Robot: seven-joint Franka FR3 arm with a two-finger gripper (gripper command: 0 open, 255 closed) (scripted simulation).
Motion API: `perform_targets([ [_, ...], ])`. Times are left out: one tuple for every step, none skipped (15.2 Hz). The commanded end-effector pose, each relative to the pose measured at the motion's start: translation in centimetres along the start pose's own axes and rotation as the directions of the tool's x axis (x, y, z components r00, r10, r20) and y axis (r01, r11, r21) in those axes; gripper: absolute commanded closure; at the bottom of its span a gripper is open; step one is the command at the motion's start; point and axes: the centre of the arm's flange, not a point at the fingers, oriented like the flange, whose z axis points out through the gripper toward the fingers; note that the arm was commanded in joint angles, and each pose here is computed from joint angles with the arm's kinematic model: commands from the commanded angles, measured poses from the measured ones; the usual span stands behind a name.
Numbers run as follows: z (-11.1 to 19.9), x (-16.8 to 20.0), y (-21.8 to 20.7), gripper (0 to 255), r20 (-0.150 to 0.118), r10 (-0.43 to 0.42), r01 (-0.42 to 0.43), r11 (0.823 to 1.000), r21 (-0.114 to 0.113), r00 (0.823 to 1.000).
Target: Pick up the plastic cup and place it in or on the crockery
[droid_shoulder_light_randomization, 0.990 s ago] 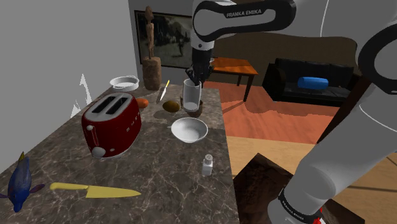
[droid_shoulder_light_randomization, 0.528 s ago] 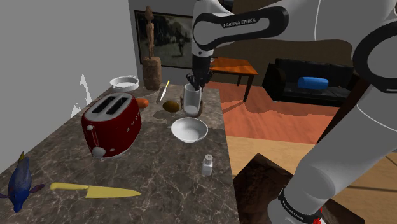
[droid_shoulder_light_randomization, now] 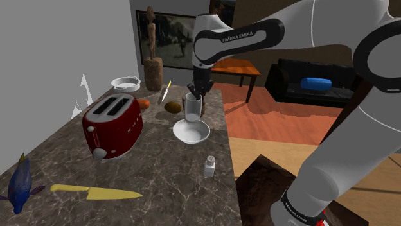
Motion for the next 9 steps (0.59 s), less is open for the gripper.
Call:
perform_targets([
  [1.0, -0.2, 0.0, 255, -0.001, 0.000, 0.000, 1.000, 0.000, 1.000],
  [1.5, -0.2, 0.0, 255, -0.001, 0.000, 0.000, 1.000, 0.000, 1.000],
  [2.0, -0.2, 0.0, 255, -0.001, 0.000, 0.000, 1.000, 0.000, 1.000],
  [2.6, -0.3, -0.1, 255, -0.001, 0.000, 0.000, 1.000, 0.000, 1.000],
  [3.1, -0.3, -0.1, 255, -0.001, 0.000, 0.000, 1.000, 0.000, 1.000],
  [3.6, -0.3, -0.1, 255, -0.001, 0.000, 0.000, 1.000, 0.000, 1.000],
  [4.1, -0.3, -0.2, 255, -0.001, 0.000, 0.000, 1.000, 0.000, 1.000],
  [4.7, -0.4, -0.2, 255, -0.001, 0.000, 0.000, 1.000, 0.000, 1.000],
  [4.9, -0.4, -0.2, 255, -0.001, 0.000, 0.000, 1.000, 0.000, 1.000],
])
